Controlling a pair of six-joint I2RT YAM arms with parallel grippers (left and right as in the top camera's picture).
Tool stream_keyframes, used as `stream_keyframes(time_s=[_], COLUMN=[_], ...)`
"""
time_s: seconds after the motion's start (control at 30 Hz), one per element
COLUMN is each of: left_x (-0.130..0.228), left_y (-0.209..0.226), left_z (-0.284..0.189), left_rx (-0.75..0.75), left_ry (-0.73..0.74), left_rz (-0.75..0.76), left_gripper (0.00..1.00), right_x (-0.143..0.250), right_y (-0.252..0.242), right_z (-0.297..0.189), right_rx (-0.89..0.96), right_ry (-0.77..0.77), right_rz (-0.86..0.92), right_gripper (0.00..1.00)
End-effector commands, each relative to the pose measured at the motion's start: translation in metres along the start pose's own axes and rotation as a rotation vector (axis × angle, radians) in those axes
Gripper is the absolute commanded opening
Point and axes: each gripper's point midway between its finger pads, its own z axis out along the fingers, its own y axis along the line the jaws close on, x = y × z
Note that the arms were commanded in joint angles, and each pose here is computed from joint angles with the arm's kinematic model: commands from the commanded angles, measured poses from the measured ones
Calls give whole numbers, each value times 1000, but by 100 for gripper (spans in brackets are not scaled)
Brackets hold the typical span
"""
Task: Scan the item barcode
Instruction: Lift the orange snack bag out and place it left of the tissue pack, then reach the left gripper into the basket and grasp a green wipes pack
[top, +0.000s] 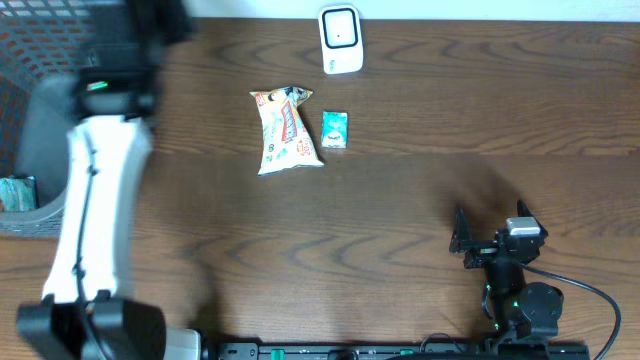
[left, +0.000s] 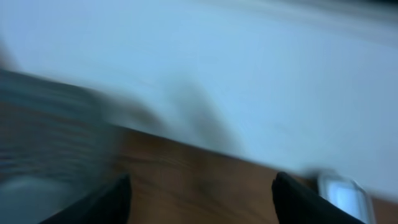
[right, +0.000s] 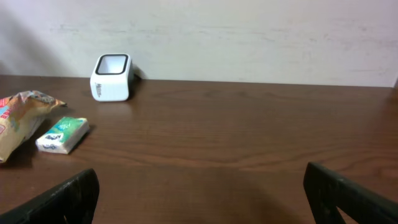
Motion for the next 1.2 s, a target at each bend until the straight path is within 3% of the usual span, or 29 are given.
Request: stream_keyframes(time_s=[0.0,0.17,0.47,0.77,1.0,1.17], left_x=[-35,-43,46,131,188,216], left_y=[70,156,278,318,356,358], left_z=[-23,-41,-51,-37,-46,-43], left_rx=[-129,-298,-554,-588,-799,-785], left_ry=[-81,-102,197,499,701,803], left_rz=[-54,-103,-227,-151,-107,-94], left_gripper=[72,78,78,78,78,78], right_x=[0,0,0,0,0,0], right_y=[1,1,1,1,1,1], right_z=[0,0,0,0,0,0], right_rx=[-4,-4,-4,-4,-4,-4], right_ry=[0,0,0,0,0,0], right_rz=[0,0,0,0,0,0], right_gripper=[99,99,99,99,99,99])
